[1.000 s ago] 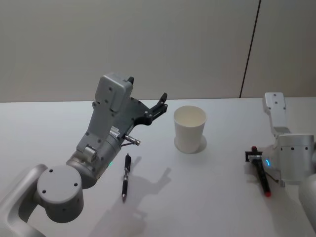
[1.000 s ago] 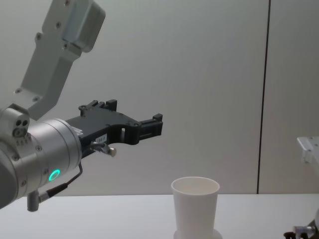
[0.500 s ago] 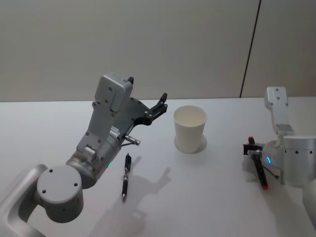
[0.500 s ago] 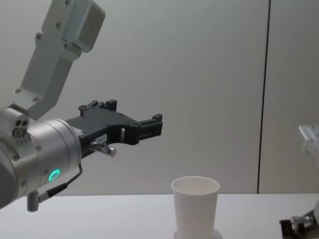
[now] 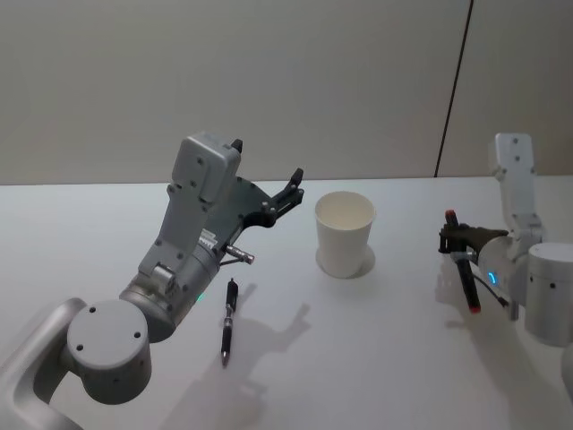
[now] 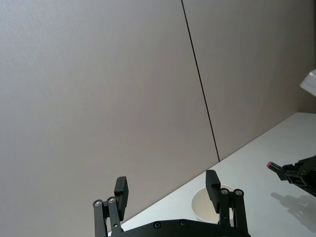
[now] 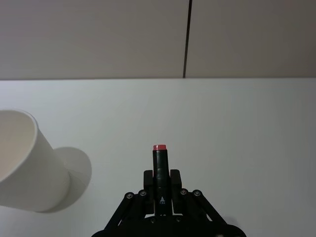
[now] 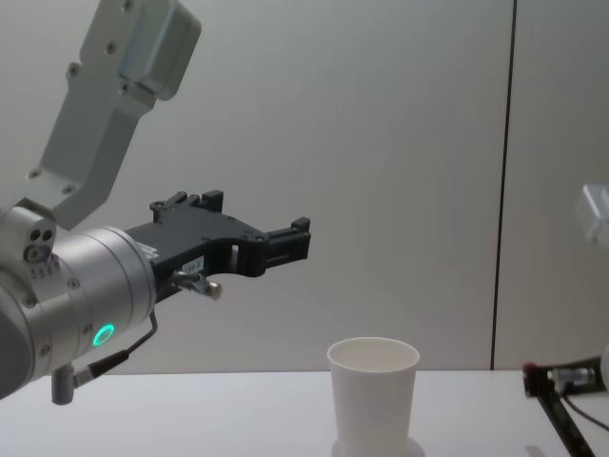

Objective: Place the pen into the pen holder.

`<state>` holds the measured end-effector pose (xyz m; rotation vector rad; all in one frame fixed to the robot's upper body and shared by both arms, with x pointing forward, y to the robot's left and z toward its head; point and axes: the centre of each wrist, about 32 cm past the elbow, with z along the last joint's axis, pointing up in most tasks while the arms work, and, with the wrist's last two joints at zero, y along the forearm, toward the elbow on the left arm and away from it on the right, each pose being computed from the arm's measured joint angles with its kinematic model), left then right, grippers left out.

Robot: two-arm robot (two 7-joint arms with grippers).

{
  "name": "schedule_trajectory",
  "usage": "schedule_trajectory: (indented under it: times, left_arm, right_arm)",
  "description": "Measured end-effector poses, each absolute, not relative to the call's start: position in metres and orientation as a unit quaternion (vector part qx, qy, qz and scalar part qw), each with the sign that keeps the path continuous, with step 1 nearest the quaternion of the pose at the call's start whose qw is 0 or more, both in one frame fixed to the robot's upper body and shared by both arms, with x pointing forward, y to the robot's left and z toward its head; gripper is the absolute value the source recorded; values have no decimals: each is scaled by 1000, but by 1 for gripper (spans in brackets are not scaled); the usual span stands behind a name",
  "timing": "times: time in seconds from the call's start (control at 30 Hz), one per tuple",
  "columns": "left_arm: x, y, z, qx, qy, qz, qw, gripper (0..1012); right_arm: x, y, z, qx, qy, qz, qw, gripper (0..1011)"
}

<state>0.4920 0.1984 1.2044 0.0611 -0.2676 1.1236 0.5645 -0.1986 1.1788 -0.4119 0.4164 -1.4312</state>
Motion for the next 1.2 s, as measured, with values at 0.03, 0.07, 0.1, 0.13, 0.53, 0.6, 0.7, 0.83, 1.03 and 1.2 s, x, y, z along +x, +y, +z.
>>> schedule_trajectory:
  times: [0.03, 0.07, 0.1, 0.13, 0.53, 0.6, 0.7, 0.83, 1.03, 1.2]
  left_arm:
    - [492, 198, 1204, 29, -126, 531, 837, 1000]
    - [492, 198, 1204, 29, -126, 531, 837, 1000]
    - [492, 198, 1204, 29, -126, 531, 837, 1000]
    - [492, 198, 1204, 29, -126, 531, 837, 1000]
    - [492, 198, 1204, 29, -126, 531, 837, 1000]
    - [492, 198, 1204, 29, -126, 531, 837, 1000]
    - [492, 198, 1204, 29, -126, 531, 837, 1000]
    - [492, 198, 1204, 29, -126, 531, 837, 1000]
    - [492, 198, 1204, 29, -126, 531, 837, 1000]
    - [492, 198, 1204, 29, -126, 531, 837, 1000]
  right_arm:
    - [563, -199, 1180, -177, 180, -646, 721, 185]
    - [563, -199, 1180, -172, 175, -646, 723, 185]
    - [562, -200, 1180, -168, 171, -645, 725, 185]
    - [561, -200, 1181, -160, 163, -645, 729, 185]
    - [555, -201, 1184, -97, 100, -635, 760, 185]
    - [554, -201, 1184, -84, 86, -632, 765, 185]
    - [553, -200, 1184, -66, 68, -627, 773, 185]
    - [552, -199, 1184, -46, 46, -621, 781, 185]
    - [552, -195, 1181, -10, 10, -609, 793, 185]
    - [555, -191, 1177, 21, -24, -596, 803, 185]
